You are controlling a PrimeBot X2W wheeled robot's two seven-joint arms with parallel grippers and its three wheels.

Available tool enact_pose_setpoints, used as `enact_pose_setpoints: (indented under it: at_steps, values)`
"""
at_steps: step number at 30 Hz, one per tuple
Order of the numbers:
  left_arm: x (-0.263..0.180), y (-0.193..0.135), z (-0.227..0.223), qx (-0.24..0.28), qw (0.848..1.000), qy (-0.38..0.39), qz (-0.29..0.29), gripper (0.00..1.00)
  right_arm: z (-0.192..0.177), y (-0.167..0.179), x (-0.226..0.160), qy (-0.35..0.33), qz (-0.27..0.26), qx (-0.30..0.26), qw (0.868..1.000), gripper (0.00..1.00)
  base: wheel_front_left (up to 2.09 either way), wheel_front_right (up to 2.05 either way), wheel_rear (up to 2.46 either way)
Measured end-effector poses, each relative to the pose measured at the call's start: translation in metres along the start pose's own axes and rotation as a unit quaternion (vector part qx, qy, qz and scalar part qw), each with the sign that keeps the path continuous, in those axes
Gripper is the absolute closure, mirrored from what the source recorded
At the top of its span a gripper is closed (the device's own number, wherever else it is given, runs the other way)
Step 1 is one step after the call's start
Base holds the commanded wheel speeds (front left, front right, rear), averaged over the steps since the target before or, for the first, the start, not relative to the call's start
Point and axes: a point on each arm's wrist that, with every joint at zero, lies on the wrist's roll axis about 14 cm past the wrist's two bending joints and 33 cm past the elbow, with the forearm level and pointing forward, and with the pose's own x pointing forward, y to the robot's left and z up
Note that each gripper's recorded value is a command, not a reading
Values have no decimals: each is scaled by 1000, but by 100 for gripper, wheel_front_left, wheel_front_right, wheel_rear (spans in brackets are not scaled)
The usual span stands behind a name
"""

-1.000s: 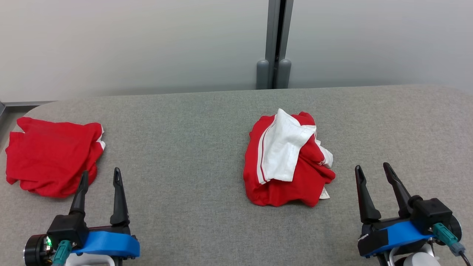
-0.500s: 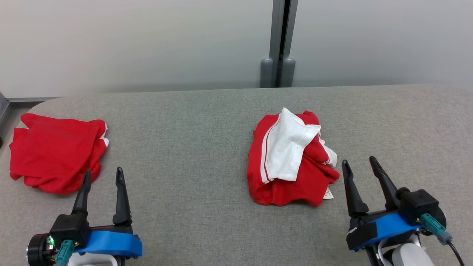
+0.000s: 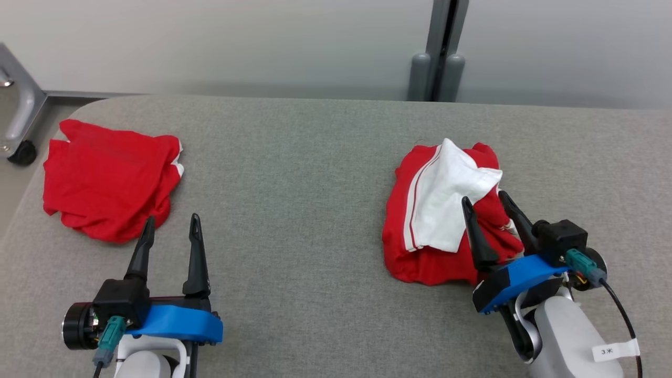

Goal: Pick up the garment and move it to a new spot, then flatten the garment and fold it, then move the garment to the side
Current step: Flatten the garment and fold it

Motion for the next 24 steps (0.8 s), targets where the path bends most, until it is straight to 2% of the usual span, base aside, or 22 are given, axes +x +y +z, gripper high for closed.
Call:
enact_pose_setpoints:
  at_steps: [5,10,11,12,18,20,24]
  values:
    - [-1,8,-6,-1,1000,10,12,0,-23,7,17,37,9,13,999,0,0,0,0]
    - [-2,14,-11,0,1000,17,21,0,-11,16,36,18,21,29,999,0,0,0,0]
    - [-2,15,-10,2,1000,17,23,0,-8,18,38,13,25,28,999,84,0,0,0]
    - [-2,16,-10,1,1000,16,24,0,-3,20,40,5,27,28,999,100,0,0,0]
    - [-5,16,-9,-3,1000,15,26,0,22,33,49,-26,48,15,998,100,0,0,0]
    - [-5,16,-8,-4,1000,14,26,0,38,49,53,-47,73,8,996,100,0,0,0]
    - [-8,20,-4,-3,999,8,32,0,51,102,50,-64,152,9,986,100,0,0,0]
